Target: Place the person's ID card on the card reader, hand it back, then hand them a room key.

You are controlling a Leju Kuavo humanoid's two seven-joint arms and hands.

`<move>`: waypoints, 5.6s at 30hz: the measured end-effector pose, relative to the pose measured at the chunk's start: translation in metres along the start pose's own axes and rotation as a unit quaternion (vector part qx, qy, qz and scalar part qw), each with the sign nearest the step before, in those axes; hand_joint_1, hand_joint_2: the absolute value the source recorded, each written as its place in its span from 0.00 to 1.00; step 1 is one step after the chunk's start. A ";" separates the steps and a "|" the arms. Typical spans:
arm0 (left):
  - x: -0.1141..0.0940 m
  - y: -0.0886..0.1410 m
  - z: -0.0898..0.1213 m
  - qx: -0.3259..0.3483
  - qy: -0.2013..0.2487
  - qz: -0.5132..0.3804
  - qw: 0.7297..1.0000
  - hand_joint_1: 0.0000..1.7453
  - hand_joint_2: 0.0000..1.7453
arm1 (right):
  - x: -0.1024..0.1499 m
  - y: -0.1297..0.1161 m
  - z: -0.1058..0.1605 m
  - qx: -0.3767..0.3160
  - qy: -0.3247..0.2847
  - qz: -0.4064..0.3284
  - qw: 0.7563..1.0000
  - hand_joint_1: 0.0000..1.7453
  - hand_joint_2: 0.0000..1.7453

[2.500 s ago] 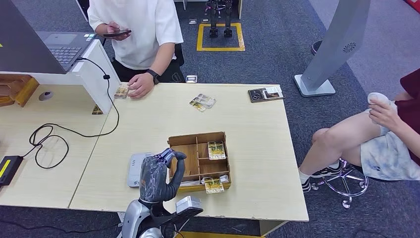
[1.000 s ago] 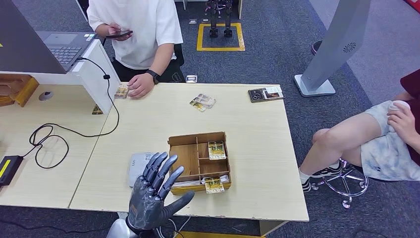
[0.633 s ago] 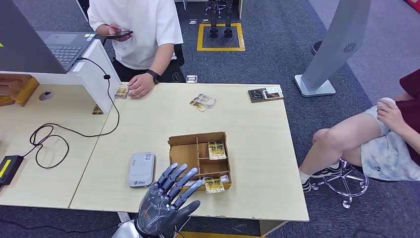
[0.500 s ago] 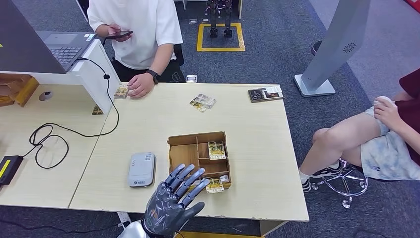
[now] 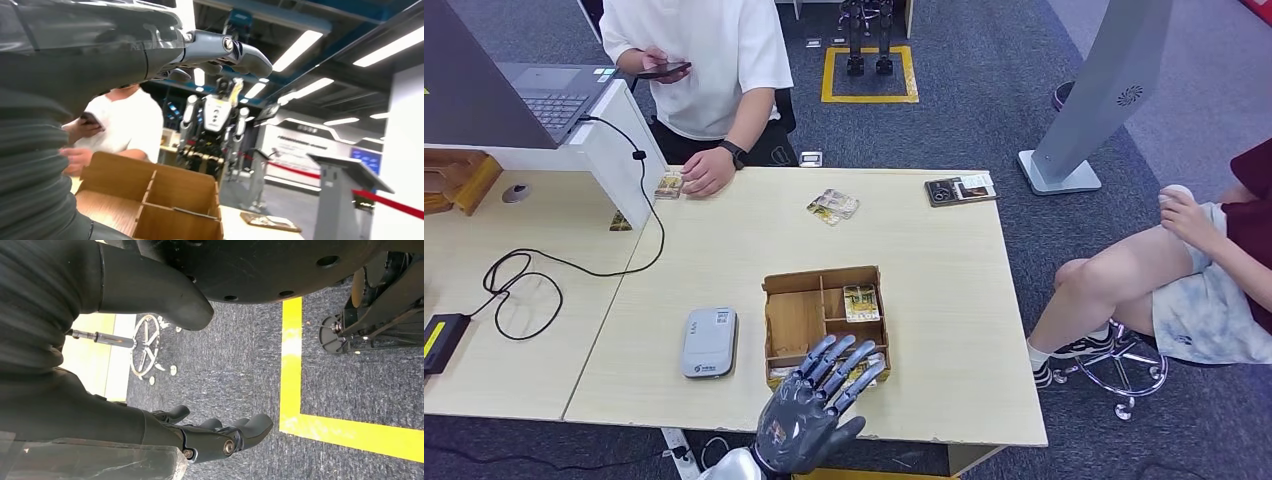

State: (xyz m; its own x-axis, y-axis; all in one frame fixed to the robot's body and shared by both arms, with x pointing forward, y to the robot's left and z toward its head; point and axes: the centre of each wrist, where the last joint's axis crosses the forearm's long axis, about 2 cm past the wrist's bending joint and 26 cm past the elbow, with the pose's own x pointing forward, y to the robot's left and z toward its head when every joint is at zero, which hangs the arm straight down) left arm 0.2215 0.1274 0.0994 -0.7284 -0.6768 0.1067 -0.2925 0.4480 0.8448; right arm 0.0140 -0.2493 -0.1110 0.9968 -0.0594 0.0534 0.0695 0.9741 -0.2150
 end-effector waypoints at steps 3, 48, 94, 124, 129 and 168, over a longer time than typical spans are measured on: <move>0.003 -0.006 -0.007 -0.007 0.012 0.008 1.000 0.00 1.00 | 0.000 0.000 0.000 0.001 0.000 0.001 1.000 0.00 1.00; 0.018 -0.056 -0.019 -0.173 0.119 -0.063 0.976 0.00 1.00 | 0.003 -0.003 -0.001 0.006 -0.007 0.013 1.000 0.00 1.00; 0.012 -0.035 -0.017 -0.065 0.103 0.019 0.992 1.00 1.00 | 0.003 -0.004 -0.001 -0.001 -0.006 0.011 1.000 0.00 1.00; -0.039 0.017 -0.008 0.148 0.119 0.074 0.979 1.00 1.00 | 0.000 0.002 0.001 -0.006 -0.003 0.000 1.000 0.00 1.00; -0.061 0.031 -0.047 0.170 0.157 0.055 0.971 1.00 1.00 | 0.002 0.002 0.001 -0.005 -0.007 0.009 1.000 0.00 1.00; -0.123 0.036 -0.144 0.116 0.235 0.035 0.964 0.00 1.00 | 0.007 0.003 0.001 -0.004 -0.017 0.022 1.000 0.00 1.00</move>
State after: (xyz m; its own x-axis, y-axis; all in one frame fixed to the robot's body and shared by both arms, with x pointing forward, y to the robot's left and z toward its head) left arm 0.3903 0.1425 0.1924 -0.4054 -0.8060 0.4313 -0.4236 0.5838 0.6927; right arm 0.0207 -0.2470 -0.1105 0.9970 -0.0098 0.0766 0.0270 0.9737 -0.2264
